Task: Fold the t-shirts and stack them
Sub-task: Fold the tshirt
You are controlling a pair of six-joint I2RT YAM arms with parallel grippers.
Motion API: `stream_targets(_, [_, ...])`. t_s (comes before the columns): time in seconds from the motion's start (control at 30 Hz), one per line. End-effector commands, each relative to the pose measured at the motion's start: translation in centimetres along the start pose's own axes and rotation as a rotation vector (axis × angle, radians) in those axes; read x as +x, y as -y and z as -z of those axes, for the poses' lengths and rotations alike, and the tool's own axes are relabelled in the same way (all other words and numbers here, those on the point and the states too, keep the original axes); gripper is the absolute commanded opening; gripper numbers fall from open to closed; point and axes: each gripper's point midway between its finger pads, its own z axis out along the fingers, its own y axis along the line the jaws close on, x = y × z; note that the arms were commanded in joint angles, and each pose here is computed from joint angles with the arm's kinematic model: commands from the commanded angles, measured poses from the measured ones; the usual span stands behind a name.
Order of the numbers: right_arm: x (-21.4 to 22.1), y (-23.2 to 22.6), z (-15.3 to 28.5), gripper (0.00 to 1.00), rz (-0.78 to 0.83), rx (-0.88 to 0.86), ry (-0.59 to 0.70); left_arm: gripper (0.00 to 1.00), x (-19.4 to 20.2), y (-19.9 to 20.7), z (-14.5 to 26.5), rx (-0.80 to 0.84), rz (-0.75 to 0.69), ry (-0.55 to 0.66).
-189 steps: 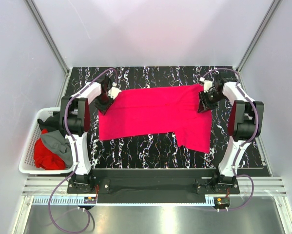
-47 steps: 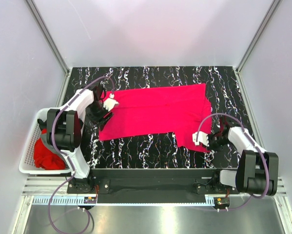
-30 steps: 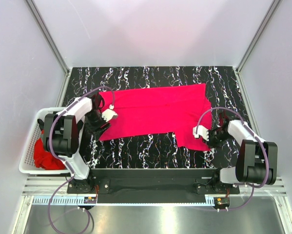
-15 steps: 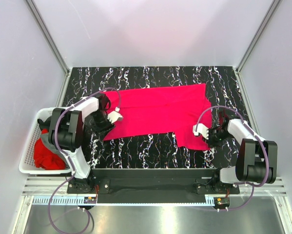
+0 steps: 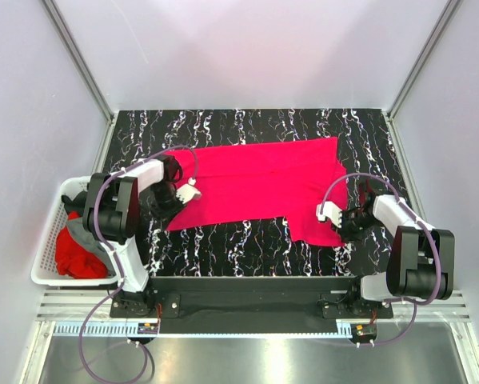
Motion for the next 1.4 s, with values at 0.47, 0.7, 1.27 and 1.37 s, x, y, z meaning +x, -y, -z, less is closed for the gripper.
stream_targets(0.47, [-1.9,3.6,2.4,0.0,-0.097,0.118,0.034,0.0,-3.2,0.9,4.7,-0.022,-0.049,0.212])
stream_targets(0.7, [-4.3,6.9,5.0,0.0,-0.144,0.202,0.1,0.0,-3.9,0.3,7.2,-0.066,-0.068,0.247])
stream_targets(1.27, [-9.3,16.0,12.0,0.0,-0.164,0.402,0.253,0.0,-3.9,-4.6,9.5,-0.174,0.009,0.278])
stream_targets(1.37, [-10.3,17.8,13.1,0.0,-0.183,0.425,0.28,0.0,-4.6,-5.5,9.5,-0.182,0.02,0.281])
